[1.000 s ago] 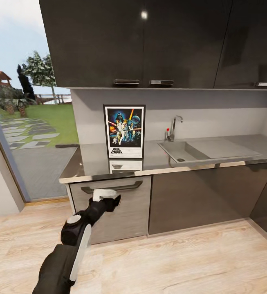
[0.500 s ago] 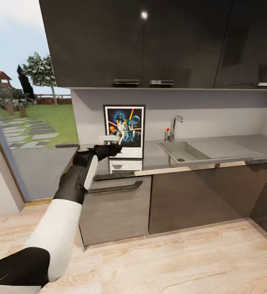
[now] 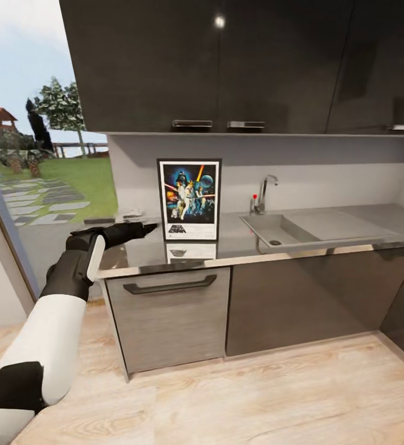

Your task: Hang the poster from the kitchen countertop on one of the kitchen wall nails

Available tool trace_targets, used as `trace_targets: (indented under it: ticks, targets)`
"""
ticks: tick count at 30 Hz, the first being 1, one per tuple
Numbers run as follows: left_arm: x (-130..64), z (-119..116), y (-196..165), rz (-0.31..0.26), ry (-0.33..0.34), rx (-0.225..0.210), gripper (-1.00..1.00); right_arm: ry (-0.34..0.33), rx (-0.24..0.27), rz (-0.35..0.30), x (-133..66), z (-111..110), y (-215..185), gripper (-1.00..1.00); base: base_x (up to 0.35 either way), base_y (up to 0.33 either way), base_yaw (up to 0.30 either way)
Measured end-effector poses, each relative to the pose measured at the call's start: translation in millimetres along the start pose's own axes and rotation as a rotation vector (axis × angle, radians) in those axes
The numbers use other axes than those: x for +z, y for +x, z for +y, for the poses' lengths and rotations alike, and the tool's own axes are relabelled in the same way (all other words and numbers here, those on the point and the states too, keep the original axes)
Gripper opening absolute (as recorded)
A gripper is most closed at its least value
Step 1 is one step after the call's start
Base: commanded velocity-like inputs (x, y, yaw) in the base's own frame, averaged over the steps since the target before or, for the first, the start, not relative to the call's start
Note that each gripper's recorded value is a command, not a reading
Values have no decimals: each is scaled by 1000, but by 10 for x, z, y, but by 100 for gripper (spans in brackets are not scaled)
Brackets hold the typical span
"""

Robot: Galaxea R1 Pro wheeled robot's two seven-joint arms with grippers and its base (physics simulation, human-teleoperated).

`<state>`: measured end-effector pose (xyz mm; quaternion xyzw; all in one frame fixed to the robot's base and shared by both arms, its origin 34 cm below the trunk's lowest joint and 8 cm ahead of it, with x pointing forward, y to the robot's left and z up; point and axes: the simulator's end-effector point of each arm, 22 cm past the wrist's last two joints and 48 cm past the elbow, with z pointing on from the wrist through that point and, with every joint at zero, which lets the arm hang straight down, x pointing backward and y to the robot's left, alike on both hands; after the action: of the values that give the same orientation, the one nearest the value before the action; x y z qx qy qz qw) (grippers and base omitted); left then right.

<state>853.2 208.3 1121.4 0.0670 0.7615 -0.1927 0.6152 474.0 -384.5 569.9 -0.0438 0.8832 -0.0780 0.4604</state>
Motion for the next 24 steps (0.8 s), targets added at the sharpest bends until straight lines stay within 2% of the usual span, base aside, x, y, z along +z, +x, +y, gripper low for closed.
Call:
trace_targets:
  ticks: [6,17,22,23,24]
  targets:
    - [-54,28,101,18,90,-39,100,-10,-2,0,-5,28,6,100,222,165,0]
    - [-68,-12,117,14,132,-50,100,-18,-7,2,-8,59,17,100,250,186,0]
    - [-71,-110,118,15,171,-46,100,-23,-8,6,-8,91,30,100,77,53,0]
    - [-68,-294,98,14,226,-45,100,-24,-7,12,-15,101,53,100,11,8,0]
    - [-64,-322,82,12,232,-43,100,-25,-7,16,-20,103,71,100,9,6,0]
